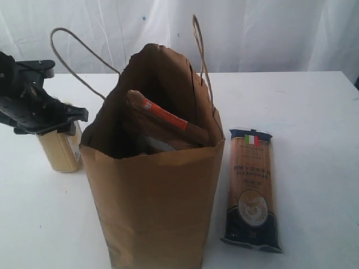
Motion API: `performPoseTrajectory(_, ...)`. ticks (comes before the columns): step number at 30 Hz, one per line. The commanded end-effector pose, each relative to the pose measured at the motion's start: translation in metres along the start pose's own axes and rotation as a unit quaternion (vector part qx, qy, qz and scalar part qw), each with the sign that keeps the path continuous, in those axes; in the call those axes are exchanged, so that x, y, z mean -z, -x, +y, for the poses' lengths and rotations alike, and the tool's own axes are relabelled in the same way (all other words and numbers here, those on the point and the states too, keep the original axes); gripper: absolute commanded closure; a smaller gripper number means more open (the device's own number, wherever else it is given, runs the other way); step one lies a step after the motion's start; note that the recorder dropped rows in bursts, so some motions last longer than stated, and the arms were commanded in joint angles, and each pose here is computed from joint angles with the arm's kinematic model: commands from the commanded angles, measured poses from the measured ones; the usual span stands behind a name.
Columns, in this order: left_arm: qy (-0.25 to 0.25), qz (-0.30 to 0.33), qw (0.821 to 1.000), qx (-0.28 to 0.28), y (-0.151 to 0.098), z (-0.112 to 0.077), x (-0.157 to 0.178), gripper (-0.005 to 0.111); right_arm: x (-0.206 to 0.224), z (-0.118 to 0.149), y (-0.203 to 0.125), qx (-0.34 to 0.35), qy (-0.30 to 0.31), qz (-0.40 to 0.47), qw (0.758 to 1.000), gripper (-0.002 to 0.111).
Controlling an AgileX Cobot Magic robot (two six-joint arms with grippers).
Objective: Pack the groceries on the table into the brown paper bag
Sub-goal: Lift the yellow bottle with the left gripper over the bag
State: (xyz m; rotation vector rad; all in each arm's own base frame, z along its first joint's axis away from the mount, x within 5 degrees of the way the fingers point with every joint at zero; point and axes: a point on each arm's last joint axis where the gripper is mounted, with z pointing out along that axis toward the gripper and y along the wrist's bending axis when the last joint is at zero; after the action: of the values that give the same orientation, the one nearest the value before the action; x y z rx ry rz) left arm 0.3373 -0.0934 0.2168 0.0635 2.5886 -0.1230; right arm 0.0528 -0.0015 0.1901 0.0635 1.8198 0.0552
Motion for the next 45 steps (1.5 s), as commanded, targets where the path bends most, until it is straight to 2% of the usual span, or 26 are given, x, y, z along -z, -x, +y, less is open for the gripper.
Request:
performPoseTrajectory(1,0.005,-0.023,0.999,-0.048,0.009,0.001,0.027,0.106,0.000,0.000,0.000,-0.003,-0.001,-0.005,1.000,0.108)
performPoseTrajectory(4,0.010,-0.053,0.995,-0.088,0.012,0.004,0.061,0.107,0.000,0.000,0.000,-0.003,-0.001,-0.005,1.000,0.108)
performPoseTrajectory(9,0.014,-0.110,0.989,-0.098,0.007,0.010,0.133,0.107,0.000,0.000,0.000,-0.002,-0.001,-0.005,1.000,0.108)
performPoseTrajectory(13,-0.007,-0.182,0.980,-0.084,-0.013,0.016,0.207,0.107,0.000,0.000,0.000,-0.002,-0.001,-0.005,1.000,0.108)
performPoseTrajectory(14,-0.023,-0.213,0.973,-0.085,-0.030,0.019,0.242,0.107,0.000,0.000,0.000,-0.002,-0.001,-0.005,1.000,0.108)
performPoseTrajectory(15,-0.037,-0.224,0.970,-0.088,-0.040,0.020,0.256,0.107,0.000,0.000,0.000,-0.002,-0.001,-0.005,1.000,0.108)
performPoseTrajectory(16,-0.065,-0.239,0.963,-0.108,-0.058,0.019,0.279,0.107,0.000,0.000,0.000,-0.002,-0.001,-0.005,1.000,0.108)
performPoseTrajectory(18,-0.109,-0.256,0.951,-0.137,-0.075,0.015,0.298,0.107,0.000,0.000,0.000,-0.002,-0.001,-0.005,1.000,0.108)
performPoseTrajectory(20,-0.160,-0.280,0.929,-0.180,-0.089,0.008,0.317,0.107,0.000,0.000,0.000,-0.002,-0.001,-0.005,1.000,0.108)
performPoseTrajectory(21,-0.195,-0.299,0.904,-0.237,-0.097,0.001,0.331,0.107,0.000,0.000,0.000,-0.002,-0.001,-0.005,1.000,0.108)
performPoseTrajectory(22,-0.220,-0.310,0.885,-0.269,-0.098,-0.004,0.340,0.107,0.000,0.000,0.000,-0.002,-0.001,-0.005,1.000,0.108)
performPoseTrajectory(25,-0.247,-0.310,0.871,-0.292,-0.090,-0.012,0.343,0.107,0.000,0.000,0.000,-0.002,-0.001,-0.005,1.000,0.108)
performPoseTrajectory(27,-0.280,-0.317,0.850,-0.314,-0.086,-0.019,0.345,0.107,0.000,0.000,0.000,-0.002,-0.001,-0.005,1.000,0.108)
performPoseTrajectory(28,-0.307,-0.327,0.827,-0.339,-0.085,-0.025,0.351,0.107,0.000,0.000,0.000,-0.002,-0.001,-0.005,1.000,0.108)
performPoseTrajectory(30,-0.325,-0.338,0.807,-0.360,-0.082,-0.029,0.356,0.107,0.000,0.000,0.000,-0.002,-0.001,-0.005,1.000,0.108)
performPoseTrajectory(41,-0.343,-0.305,0.798,-0.392,-0.092,-0.031,0.357,0.107,0.000,0.000,0.000,-0.002,-0.001,-0.005,1.000,0.108)
performPoseTrajectory(43,-0.356,-0.311,0.790,-0.392,-0.095,-0.032,0.362,0.107,0.000,0.000,0.000,-0.002,-0.001,-0.005,1.000,0.108)
performPoseTrajectory(45,-0.371,-0.324,0.772,-0.403,-0.097,-0.034,0.366,0.107,0.000,0.000,0.000,-0.002,-0.001,-0.005,1.000,0.108)
